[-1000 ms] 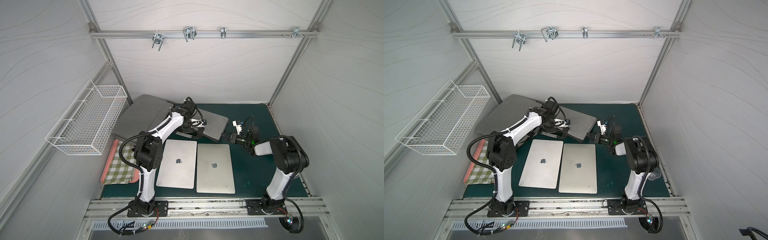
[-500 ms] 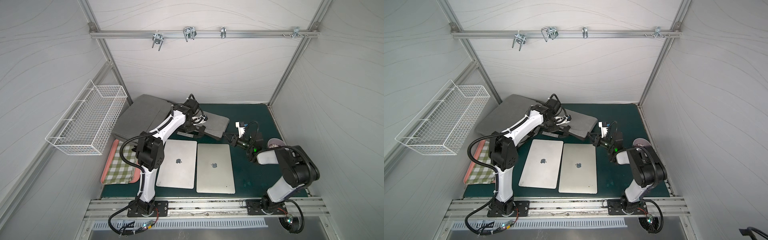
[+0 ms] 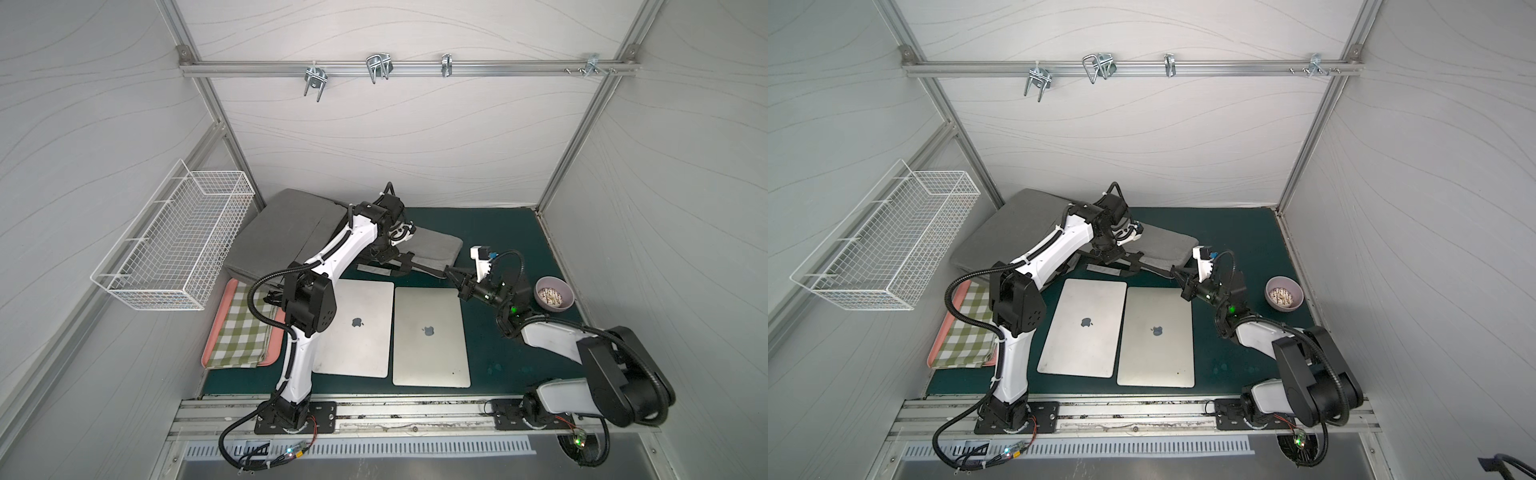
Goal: Open the zippered laptop bag and take out the laptop
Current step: Unzip the zipper on the zippered laptop bag.
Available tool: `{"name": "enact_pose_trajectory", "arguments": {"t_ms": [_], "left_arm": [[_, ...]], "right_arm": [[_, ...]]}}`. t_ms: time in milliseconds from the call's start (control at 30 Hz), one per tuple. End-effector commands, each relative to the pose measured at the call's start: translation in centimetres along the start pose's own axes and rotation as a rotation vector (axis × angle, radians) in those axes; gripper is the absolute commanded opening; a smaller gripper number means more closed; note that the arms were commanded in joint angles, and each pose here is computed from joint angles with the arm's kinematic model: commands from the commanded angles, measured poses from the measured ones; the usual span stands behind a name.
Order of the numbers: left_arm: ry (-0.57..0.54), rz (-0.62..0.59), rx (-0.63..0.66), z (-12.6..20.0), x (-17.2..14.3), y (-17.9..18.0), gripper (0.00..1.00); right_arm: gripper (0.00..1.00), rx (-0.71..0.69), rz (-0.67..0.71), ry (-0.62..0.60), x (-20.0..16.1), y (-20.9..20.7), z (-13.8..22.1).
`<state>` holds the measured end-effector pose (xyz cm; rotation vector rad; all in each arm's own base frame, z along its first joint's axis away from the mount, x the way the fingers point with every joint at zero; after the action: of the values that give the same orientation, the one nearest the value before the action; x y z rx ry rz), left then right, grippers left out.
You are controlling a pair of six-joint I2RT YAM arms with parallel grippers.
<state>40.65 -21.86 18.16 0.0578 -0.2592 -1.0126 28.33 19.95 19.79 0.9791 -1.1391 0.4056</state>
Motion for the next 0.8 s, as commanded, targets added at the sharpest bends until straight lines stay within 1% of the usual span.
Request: {"name": "enact_pose_trajectory", "arguments": {"t_ms": [0, 67, 100, 233, 300, 367, 433, 533, 633, 767], "left_arm": [[-0.031, 0.124, -0.030, -0.1, 1.3, -0.3, 0.00], [-0.024, 0.145, -0.038, -0.2, 1.3, -0.5, 0.00], [-0.022, 0.146, -0.048, -0.1, 1.4, -0.8, 0.00], [-0.040, 0.113, -0.070, 0.3, 2.2, -2.5, 0.00], [-0.067, 0.122, -0.087, 0.9, 2.7, -3.1, 0.00], [-0.070, 0.121, -0.106, 1.1, 2.7, -3.7, 0.00], [-0.052, 0.110, -0.124, 1.2, 2.5, -4.5, 0.00], [-0.054, 0.084, -0.161, 1.6, 2.5, -6.2, 0.00], [-0.092, 0.066, -0.170, 2.0, 3.0, -7.2, 0.00], [-0.102, 0.056, -0.151, 1.7, 3.0, -7.0, 0.00]], "right_arm": [[0.00, 0.020, 0.167, -0.063, 1.9, 2.5, 0.3], [0.00, 0.010, 0.197, -0.065, 1.9, 2.9, 0.4], [0.00, 0.008, 0.219, -0.046, 1.6, 3.4, 0.2], [0.00, 0.017, 0.323, -0.001, 0.8, 5.4, -1.3], [0.00, -0.024, 0.374, 0.008, 0.6, 5.4, -1.9], [0.00, -0.113, 0.428, 0.005, 0.6, 4.7, -1.9], [0.00, -0.173, 0.444, -0.003, 1.0, 3.9, -1.8], [0.00, -0.189, 0.457, 0.009, 1.0, 3.9, -2.7], [0.00, -0.182, 0.471, 0.032, 0.1, 3.9, -3.8], [0.00, -0.141, 0.462, 0.062, -0.9, 4.4, -4.8]]}}
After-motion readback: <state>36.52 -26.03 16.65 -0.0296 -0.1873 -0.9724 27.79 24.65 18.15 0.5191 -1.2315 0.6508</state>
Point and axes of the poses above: each gripper's point midway between its finger pads, its own z axis back along the fingers, its own y axis along the line the jaws close on, x = y × z, the point moved 4 cm from there along z, back along the fingers, and after that the axes turned 3 degrees about -z, right-handed, at the moved point
